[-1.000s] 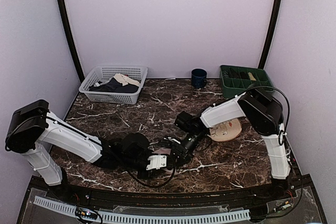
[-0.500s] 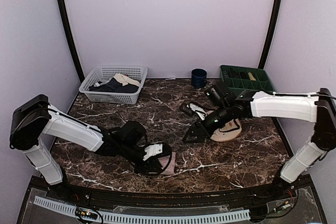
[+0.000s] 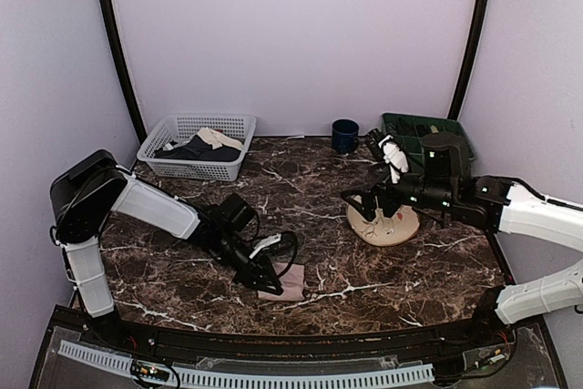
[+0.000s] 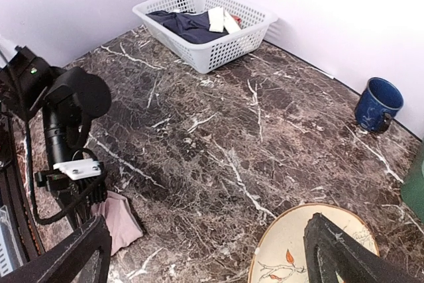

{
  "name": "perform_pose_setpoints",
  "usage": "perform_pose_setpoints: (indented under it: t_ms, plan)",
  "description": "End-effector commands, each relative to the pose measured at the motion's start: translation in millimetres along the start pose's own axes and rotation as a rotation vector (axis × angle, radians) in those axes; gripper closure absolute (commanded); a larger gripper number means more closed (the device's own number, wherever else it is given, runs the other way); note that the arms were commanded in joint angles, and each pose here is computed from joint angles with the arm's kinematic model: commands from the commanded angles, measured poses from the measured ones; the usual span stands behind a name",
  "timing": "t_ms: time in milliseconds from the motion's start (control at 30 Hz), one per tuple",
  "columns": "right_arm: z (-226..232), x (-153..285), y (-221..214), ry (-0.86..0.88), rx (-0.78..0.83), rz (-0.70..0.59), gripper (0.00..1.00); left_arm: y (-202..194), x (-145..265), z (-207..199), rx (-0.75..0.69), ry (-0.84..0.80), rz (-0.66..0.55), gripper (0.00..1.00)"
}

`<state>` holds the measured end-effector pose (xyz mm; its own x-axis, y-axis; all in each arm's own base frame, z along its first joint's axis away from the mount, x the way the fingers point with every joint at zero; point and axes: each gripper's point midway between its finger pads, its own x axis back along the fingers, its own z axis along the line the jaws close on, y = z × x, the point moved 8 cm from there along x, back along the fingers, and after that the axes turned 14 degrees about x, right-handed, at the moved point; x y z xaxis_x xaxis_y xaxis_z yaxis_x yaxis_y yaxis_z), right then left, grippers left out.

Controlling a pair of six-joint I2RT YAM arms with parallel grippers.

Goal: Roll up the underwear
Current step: Roll the underwear at the center of the board.

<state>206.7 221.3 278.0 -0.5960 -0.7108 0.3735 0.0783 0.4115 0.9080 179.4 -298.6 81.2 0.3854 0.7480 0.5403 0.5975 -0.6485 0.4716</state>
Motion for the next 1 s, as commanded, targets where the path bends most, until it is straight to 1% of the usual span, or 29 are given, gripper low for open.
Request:
perform_pose_setpoints:
  t_ms: [0,67,133,167,200,300,500,567,600,700,833,967]
  plan:
    - [8,-14,-11,0.076,0.048,0.025,0.0,-8,2,15,0.173,-0.087,0.063,0.96]
    - [17,-22,-26,0.099,0.052,0.051,0.0,-5,5,23,0.21,-0.104,0.057,0.96]
    - [38,-26,-35,0.157,0.075,0.057,0.0,-2,5,31,0.25,-0.116,0.059,0.96]
    - [69,-24,-36,0.369,0.196,0.002,0.0,0,6,33,0.265,-0.123,0.06,0.96]
    - [82,-26,-40,0.401,0.249,0.006,0.01,1,5,36,0.28,-0.129,0.064,0.96]
    - [104,-40,-55,0.413,0.358,0.049,0.08,3,3,42,0.316,-0.142,0.076,0.96]
    - [135,-71,-70,0.474,0.471,0.065,0.22,2,0,50,0.354,-0.157,0.087,0.97]
    - [145,-82,-70,0.506,0.504,0.064,0.28,2,-1,52,0.364,-0.159,0.091,0.97]
    - [150,-87,-72,0.521,0.517,0.071,0.34,2,-1,52,0.367,-0.161,0.09,0.97]
    - [163,-98,-84,0.566,0.552,0.095,0.45,2,-1,54,0.368,-0.157,0.09,0.97]
    - [170,-111,-98,0.546,0.573,0.116,0.51,2,-1,55,0.369,-0.151,0.09,0.97]
    - [175,-119,-109,0.533,0.593,0.144,0.52,1,-2,57,0.375,-0.151,0.09,0.97]
